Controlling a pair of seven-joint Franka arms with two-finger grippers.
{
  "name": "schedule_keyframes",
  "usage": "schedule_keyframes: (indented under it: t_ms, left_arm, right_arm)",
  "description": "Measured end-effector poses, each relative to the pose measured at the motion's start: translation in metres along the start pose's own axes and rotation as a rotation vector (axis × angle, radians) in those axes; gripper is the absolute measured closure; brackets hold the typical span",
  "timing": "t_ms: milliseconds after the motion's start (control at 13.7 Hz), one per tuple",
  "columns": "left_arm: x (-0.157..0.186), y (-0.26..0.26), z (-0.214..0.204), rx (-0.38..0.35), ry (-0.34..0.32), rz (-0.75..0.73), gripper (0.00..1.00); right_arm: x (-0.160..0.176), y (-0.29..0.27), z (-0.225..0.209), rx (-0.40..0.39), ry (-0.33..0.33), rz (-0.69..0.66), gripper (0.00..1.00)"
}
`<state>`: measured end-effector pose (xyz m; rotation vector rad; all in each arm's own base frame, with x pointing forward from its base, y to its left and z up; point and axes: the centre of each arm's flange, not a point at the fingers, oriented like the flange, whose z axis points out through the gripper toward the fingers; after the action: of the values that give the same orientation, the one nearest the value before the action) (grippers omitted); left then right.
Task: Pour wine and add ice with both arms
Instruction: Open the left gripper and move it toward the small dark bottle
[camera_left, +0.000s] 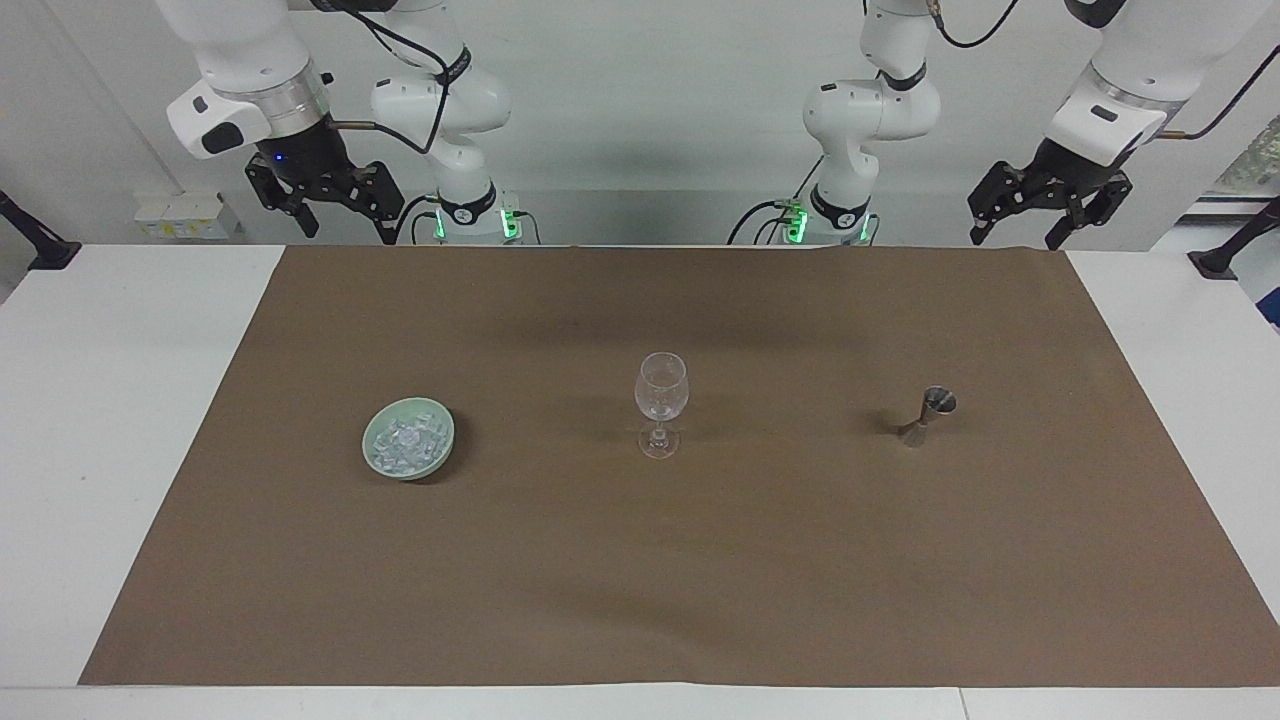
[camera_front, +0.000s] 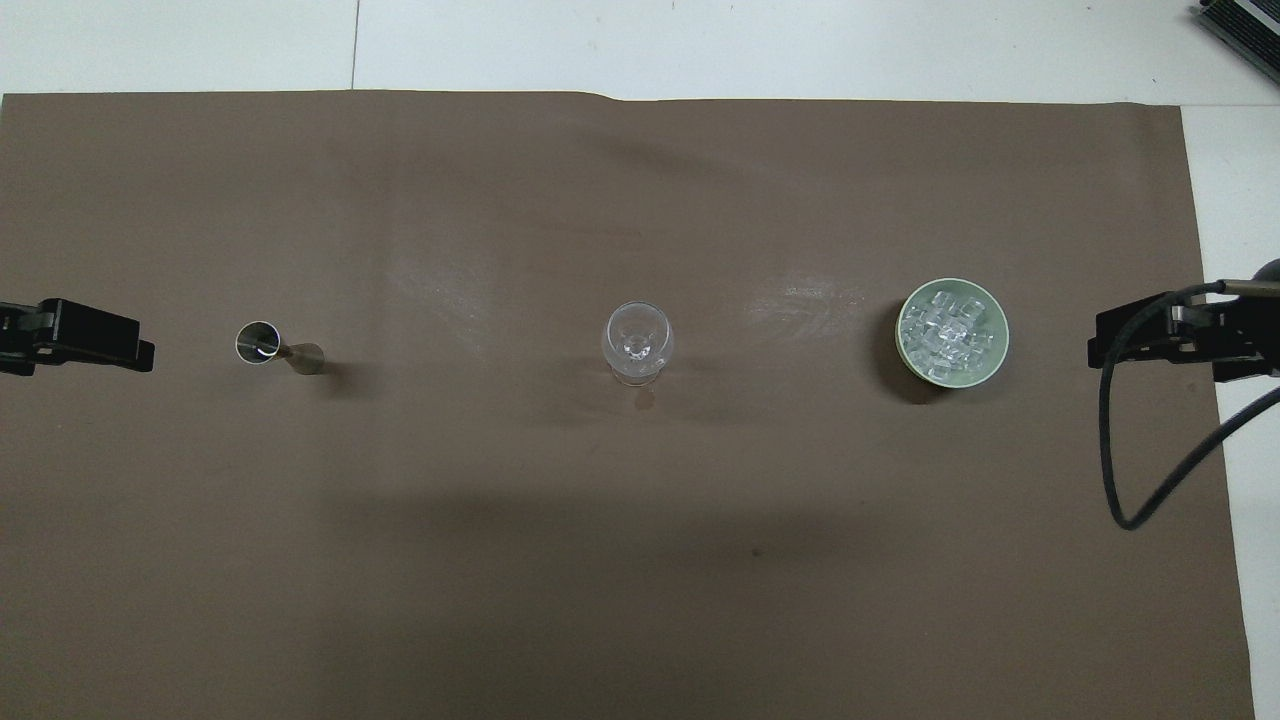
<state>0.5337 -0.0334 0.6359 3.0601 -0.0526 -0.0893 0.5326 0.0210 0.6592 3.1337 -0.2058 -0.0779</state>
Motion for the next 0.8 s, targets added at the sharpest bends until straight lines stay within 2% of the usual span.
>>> schedule_keyframes:
  t_ms: [364,800]
  left_arm:
    - [0.014,-0.009,0.042,-0.023,-0.025,-0.076,0.00]
    - [0.020,-0.034,0.057,-0.166,-0.029,-0.510,0.00]
  right_arm:
    - [0.000,0.000,0.000,0.000,0.000,0.000,0.00]
    - [0.000,0.000,0.000,0.000,0.000,0.000,0.00]
